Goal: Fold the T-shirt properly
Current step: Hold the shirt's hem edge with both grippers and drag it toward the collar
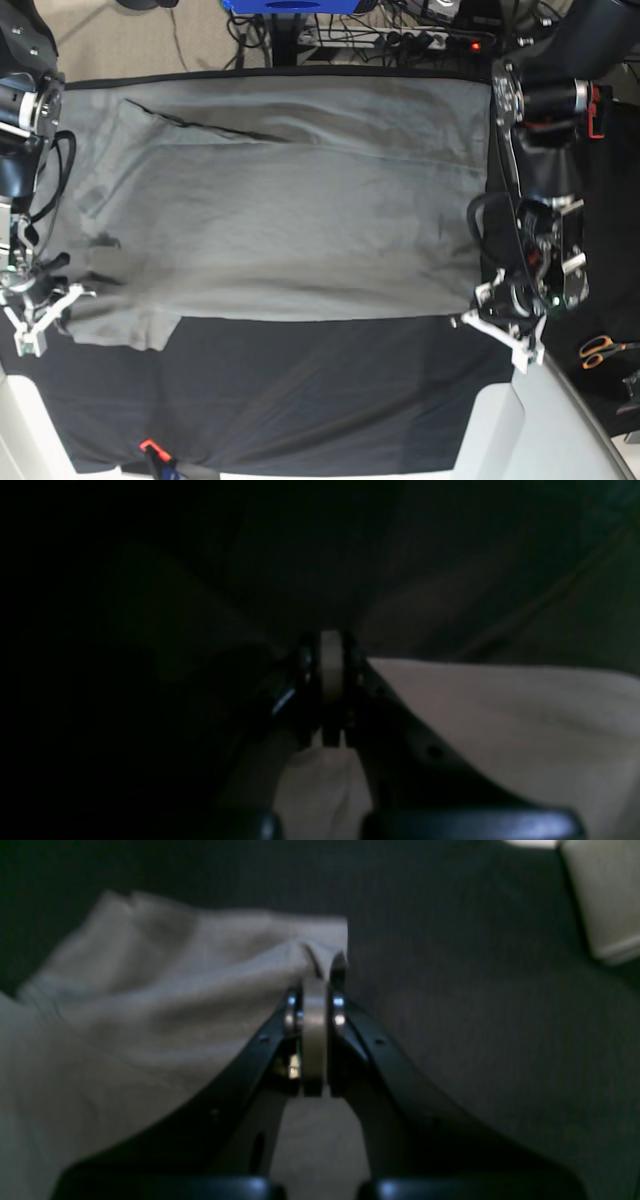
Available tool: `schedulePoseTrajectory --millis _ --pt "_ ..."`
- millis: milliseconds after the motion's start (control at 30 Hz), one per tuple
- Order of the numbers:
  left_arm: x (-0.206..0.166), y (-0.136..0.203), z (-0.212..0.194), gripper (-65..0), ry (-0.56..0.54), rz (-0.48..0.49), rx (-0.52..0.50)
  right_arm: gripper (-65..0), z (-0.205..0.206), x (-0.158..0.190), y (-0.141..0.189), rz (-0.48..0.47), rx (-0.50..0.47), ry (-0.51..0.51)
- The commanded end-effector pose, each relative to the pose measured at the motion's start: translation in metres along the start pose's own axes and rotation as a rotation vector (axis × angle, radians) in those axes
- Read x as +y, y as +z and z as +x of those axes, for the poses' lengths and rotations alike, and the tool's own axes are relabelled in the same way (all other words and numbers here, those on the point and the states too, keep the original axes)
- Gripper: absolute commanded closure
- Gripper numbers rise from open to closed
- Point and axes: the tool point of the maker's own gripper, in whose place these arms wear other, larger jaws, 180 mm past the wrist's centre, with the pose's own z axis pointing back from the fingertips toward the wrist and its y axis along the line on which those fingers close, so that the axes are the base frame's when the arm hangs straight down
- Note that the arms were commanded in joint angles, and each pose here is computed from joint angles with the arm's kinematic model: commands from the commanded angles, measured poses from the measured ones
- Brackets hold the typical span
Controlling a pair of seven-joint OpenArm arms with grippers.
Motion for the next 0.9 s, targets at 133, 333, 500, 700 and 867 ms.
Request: schedulePoseTrajectory --millis 133,333,500,700,867 --pt "0.001 0.015 0.012 0.0 -0.027 0.000 -0.042 -0.2 0.010 -0.014 0.003 -0.027 0.018 0.007" --pt "-0.001 0.029 -0.001 0.0 -0.065 0.002 -0.016 -0.2 -0.012 -0.014 0.006 -0.027 0.100 0.011" --pt "-0.001 0.034 -0.023 0.0 -0.091 0.006 0.030 0.0 -0.021 -0.017 0.016 -0.044 0.125 0.046" --pt "0.002 0.041 -0.044 0.0 -0.111 0.013 0.050 0.0 -0.025 -0.021 0.025 -0.062 0.150 0.068" --pt "0.005 0.049 -0.058 0.0 -0.130 0.020 0.083 0.0 -0.038 -0.022 0.031 -0.066 0.166 0.082"
